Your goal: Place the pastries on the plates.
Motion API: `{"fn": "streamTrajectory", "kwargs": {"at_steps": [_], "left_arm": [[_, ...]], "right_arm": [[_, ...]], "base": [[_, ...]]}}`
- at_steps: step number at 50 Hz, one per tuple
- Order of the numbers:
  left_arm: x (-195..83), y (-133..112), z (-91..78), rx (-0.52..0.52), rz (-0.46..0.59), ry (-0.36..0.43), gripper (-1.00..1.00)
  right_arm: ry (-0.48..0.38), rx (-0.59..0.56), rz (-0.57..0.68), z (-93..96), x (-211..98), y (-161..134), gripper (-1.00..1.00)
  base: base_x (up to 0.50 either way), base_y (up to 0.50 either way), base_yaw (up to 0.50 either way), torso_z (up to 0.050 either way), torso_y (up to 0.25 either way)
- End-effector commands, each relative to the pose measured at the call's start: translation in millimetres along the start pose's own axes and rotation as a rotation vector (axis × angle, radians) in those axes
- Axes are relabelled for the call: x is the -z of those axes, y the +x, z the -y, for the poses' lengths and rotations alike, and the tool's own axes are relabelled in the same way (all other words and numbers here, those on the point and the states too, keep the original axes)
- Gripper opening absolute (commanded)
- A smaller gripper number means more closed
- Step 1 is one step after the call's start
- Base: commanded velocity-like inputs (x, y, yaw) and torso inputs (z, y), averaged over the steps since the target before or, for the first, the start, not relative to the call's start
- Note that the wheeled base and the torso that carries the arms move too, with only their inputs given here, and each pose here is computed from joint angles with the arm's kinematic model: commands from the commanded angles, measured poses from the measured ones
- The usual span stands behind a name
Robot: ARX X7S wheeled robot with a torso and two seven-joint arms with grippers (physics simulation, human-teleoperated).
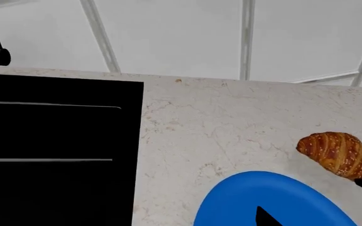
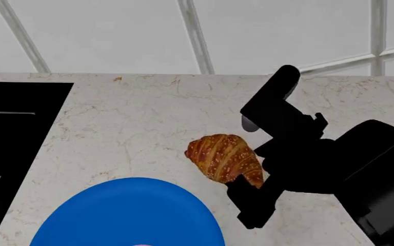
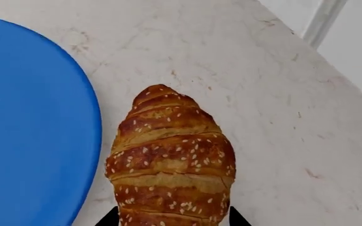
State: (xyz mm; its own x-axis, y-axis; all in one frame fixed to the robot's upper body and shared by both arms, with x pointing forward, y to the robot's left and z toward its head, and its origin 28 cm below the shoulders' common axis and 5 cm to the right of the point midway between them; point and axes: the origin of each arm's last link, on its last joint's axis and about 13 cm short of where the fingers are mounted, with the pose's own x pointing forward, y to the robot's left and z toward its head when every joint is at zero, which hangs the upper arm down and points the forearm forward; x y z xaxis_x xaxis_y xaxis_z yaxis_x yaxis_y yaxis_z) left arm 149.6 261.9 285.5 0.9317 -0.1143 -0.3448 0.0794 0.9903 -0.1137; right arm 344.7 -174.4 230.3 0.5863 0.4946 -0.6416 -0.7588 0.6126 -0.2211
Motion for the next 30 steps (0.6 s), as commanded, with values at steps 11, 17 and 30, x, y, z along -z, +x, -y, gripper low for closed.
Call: {"fn": "streamTrajectory", "kwargs": {"at_steps": [11,17,30], "left_arm": [[-3,26,-5.9,-0.020,0.057,-0.021,1.00],[1,38,-10.0,-0.029,0.071,-0.040,1.00],[0,56,-15.2,-0.014,0.084,-0.043,1.00]], "right_arm": [[-0.068,0.346,0.438,-20.0,-50,-86,-1.00],[0.059,0.508,0.473,-53.8,-42,-92,-1.00],[0.028,0.617,0.606,-91.6,-40,-106,-1.00]], "base": [[0.00,0.00,0.00,0.000,0.000],[0.00,0.00,0.00,0.000,0.000],[-0.37,0.10,0.00,0.000,0.000]]}}
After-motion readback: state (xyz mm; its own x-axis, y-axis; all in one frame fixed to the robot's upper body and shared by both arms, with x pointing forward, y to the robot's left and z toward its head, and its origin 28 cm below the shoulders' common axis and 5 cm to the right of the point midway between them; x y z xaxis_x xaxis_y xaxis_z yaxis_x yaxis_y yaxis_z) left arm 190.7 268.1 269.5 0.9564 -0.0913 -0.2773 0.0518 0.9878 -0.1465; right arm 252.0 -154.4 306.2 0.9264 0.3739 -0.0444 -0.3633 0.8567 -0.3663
